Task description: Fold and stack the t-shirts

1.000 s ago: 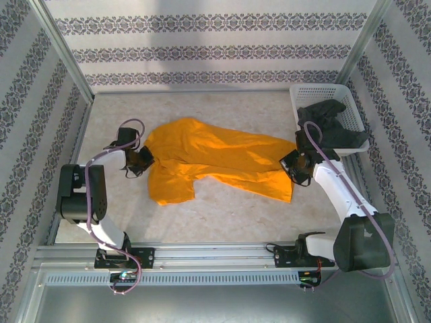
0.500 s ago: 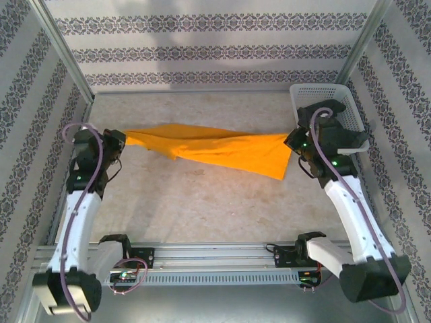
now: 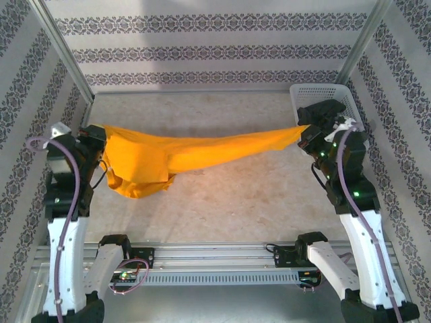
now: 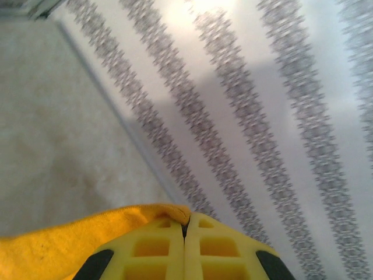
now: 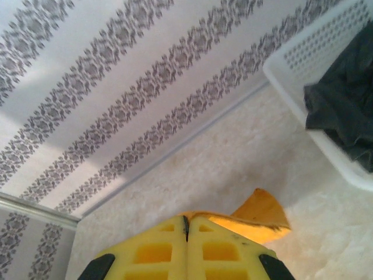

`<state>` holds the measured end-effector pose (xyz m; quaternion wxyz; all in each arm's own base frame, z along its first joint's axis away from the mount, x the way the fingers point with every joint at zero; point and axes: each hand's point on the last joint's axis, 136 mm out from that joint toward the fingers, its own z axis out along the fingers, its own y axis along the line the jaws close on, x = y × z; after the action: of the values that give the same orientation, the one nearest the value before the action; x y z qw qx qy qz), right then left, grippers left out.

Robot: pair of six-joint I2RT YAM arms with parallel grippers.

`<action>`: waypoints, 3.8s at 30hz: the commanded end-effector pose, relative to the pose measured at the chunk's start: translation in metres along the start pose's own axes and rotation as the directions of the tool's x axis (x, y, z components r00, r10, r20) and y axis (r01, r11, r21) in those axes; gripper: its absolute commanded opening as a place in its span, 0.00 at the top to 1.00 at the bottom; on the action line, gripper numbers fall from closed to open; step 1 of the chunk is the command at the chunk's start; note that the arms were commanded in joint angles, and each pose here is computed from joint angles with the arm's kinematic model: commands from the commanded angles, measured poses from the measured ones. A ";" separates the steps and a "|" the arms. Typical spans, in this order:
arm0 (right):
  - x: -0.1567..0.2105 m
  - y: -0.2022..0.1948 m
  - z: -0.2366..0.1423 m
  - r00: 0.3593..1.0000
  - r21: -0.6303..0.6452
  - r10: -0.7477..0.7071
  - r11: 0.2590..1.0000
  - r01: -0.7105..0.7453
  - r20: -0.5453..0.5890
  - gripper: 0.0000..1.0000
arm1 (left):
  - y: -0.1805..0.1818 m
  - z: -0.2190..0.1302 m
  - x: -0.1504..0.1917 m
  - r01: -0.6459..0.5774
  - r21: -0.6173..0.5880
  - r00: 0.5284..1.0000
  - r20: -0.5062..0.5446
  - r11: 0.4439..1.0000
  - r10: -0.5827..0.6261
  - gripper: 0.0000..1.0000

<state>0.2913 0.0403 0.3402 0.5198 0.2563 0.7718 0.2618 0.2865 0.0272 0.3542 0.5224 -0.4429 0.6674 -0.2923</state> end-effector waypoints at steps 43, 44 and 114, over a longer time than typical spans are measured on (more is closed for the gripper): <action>0.109 -0.116 0.091 0.925 0.320 0.278 0.928 -0.189 -0.261 0.56 | 0.154 0.054 0.058 0.090 -0.399 0.965 -0.191 0.913 -0.179 0.46; 0.118 -0.128 0.086 0.920 0.362 0.275 0.918 -0.165 -0.278 0.51 | 0.164 0.049 0.065 0.068 -0.422 0.963 -0.208 0.904 -0.169 0.44; 0.218 -0.191 0.073 0.802 0.705 0.343 0.697 0.131 -0.488 0.54 | 0.263 0.011 0.179 -0.172 -0.656 0.841 -0.486 0.735 -0.237 0.60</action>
<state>0.2689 0.0656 0.0235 0.0578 0.3938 0.9158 0.0536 0.2261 -0.0239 0.0330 0.1116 -0.5257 0.8234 -0.1824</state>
